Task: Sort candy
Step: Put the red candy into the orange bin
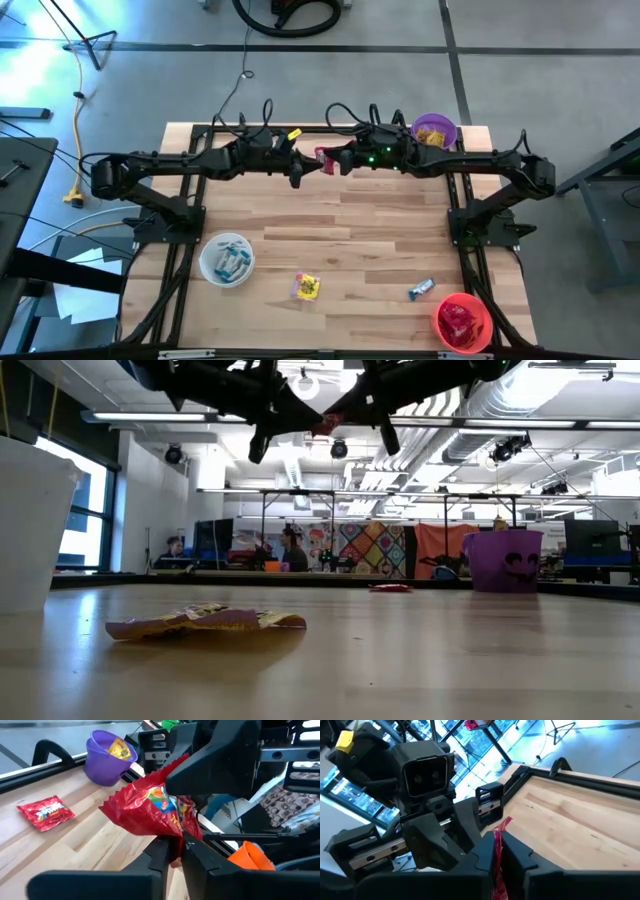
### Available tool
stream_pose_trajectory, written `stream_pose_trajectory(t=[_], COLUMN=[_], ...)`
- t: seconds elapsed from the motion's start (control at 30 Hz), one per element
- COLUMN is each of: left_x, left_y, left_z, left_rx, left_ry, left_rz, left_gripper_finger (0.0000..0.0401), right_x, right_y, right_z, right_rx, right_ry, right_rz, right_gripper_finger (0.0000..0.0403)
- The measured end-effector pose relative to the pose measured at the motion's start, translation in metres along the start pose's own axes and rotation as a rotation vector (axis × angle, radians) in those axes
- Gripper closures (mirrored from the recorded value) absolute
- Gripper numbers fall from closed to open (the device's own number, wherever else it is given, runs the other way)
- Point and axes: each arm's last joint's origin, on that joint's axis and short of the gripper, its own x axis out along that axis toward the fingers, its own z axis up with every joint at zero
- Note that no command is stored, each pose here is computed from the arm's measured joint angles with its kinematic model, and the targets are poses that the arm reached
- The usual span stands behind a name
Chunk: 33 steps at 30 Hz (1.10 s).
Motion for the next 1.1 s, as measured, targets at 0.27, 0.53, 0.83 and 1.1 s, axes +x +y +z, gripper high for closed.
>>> stream_pose_trajectory(t=[0.27, 0.53, 0.83, 1.1], left_x=[0.000, -0.001, -0.003, -0.004], left_y=[0.000, 0.006, 0.016, 0.017], left_z=[0.000, -0.005, -0.005, -0.006], left_rx=[0.023, 0.082, 0.084, 0.114], left_ry=[0.017, 0.084, 0.121, 0.141], left_rz=[-0.023, -0.001, 0.048, 0.023], left_gripper_finger=[0.0300, 0.0258, 0.0256, 0.0256], right_x=[-0.024, -0.089, -0.169, -0.224], right_y=[0.007, 0.031, 0.062, 0.072], right_z=[0.017, 0.012, -0.038, -0.095], right_rx=[0.000, 0.093, 0.352, 0.459], right_ry=[0.001, 0.315, 0.795, 1.246], right_rz=[0.074, 0.238, 0.173, -0.195], right_gripper_finger=[0.0398, 0.0402, 0.0402, 0.0403])
